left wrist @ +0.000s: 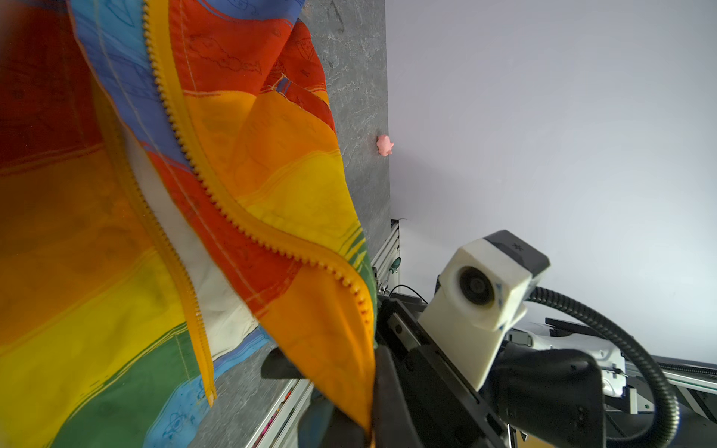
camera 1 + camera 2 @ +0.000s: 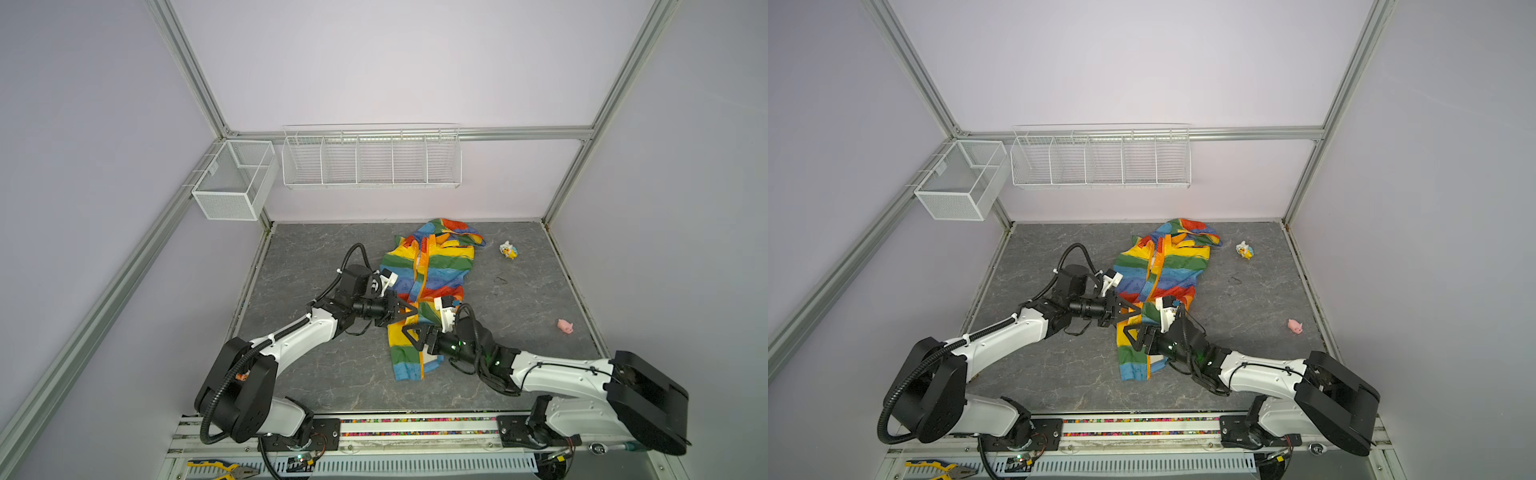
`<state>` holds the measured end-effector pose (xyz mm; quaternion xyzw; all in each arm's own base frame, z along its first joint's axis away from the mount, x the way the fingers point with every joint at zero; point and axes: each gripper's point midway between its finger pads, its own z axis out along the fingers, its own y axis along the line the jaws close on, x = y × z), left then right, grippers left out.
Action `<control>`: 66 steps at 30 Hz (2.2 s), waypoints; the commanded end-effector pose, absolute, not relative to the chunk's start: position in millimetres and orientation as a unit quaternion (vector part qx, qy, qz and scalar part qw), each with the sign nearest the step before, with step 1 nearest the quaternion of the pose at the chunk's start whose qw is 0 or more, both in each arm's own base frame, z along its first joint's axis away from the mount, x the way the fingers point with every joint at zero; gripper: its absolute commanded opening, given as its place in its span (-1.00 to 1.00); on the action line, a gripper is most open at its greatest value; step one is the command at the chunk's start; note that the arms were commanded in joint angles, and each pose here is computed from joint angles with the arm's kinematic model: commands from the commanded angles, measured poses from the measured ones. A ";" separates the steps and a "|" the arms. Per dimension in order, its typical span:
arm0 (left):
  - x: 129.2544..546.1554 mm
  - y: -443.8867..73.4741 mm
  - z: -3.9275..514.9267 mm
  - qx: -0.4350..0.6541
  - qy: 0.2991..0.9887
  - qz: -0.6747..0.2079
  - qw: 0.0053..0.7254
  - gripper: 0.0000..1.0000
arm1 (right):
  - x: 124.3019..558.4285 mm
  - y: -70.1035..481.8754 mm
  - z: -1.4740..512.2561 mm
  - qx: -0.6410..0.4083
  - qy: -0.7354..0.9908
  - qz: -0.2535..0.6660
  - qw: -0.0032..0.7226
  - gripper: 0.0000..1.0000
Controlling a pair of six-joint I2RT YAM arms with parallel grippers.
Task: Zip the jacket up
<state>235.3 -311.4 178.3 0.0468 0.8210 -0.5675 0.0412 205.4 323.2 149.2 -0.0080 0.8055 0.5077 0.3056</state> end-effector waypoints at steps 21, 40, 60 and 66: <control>237.9 -304.8 189.5 0.058 0.817 -0.570 0.058 -1.00 | 218.6 315.1 167.5 -0.004 0.786 0.529 0.322 0.09; 238.1 -302.1 182.9 0.054 0.820 -0.567 0.055 -1.00 | 225.9 313.8 169.5 0.016 0.775 0.548 0.314 -0.24; 239.8 -302.0 182.3 0.051 0.821 -0.566 0.055 -1.00 | 226.2 323.8 169.6 0.005 0.773 0.560 0.299 -0.76; 243.1 -296.9 186.0 0.044 0.824 -0.560 0.069 -0.49 | 227.7 319.2 169.7 0.005 0.772 0.558 0.304 -0.88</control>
